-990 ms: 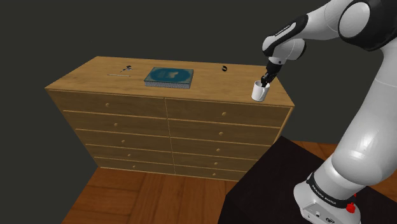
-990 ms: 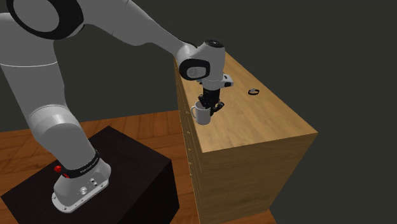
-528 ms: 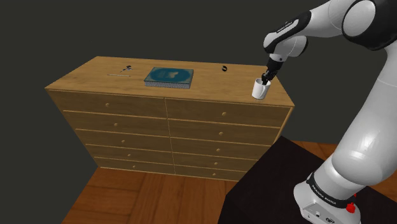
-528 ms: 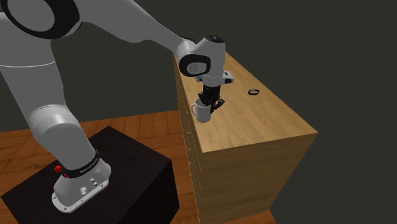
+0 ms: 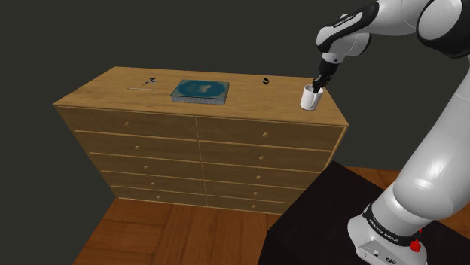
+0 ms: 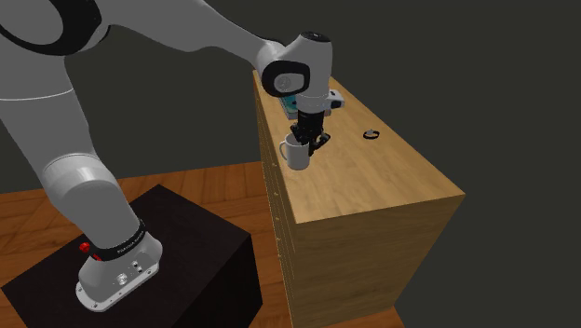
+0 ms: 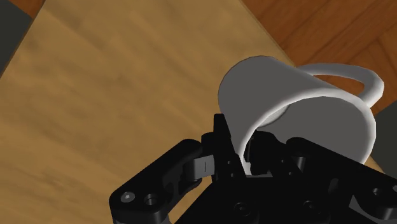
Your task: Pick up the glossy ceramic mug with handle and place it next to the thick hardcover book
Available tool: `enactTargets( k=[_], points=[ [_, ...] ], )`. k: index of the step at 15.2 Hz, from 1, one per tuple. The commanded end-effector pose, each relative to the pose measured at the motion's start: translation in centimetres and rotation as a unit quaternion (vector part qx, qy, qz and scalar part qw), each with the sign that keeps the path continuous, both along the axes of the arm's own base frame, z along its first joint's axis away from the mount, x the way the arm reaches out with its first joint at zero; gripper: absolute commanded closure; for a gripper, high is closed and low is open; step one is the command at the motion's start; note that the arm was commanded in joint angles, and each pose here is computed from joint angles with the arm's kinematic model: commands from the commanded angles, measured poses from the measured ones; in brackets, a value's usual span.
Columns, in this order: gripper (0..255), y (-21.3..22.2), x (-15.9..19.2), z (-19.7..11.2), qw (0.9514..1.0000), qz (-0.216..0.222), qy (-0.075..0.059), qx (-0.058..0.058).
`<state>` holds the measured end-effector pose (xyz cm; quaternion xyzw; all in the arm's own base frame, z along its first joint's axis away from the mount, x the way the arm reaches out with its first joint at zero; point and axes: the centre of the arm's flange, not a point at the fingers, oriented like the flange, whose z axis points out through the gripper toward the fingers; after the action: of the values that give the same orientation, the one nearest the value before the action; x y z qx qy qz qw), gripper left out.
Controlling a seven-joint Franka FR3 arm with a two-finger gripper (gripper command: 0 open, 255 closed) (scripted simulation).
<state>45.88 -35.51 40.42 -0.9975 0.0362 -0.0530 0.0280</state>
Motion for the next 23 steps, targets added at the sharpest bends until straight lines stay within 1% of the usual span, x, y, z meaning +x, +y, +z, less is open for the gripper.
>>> enactTargets(
  k=[1, 21, 23],
  points=[
    [255, 0.1, 0.0, 1.1, 1.0, 0.0, 0.0, 0.0],
    [255, 0.1, 0.0, 11.5, 1.0, 0.0, 0.0, 0.0],
    [255, 1.8, 1.9, 11.1, 1.0, 0.0, 0.0, 0.0]
  ],
)
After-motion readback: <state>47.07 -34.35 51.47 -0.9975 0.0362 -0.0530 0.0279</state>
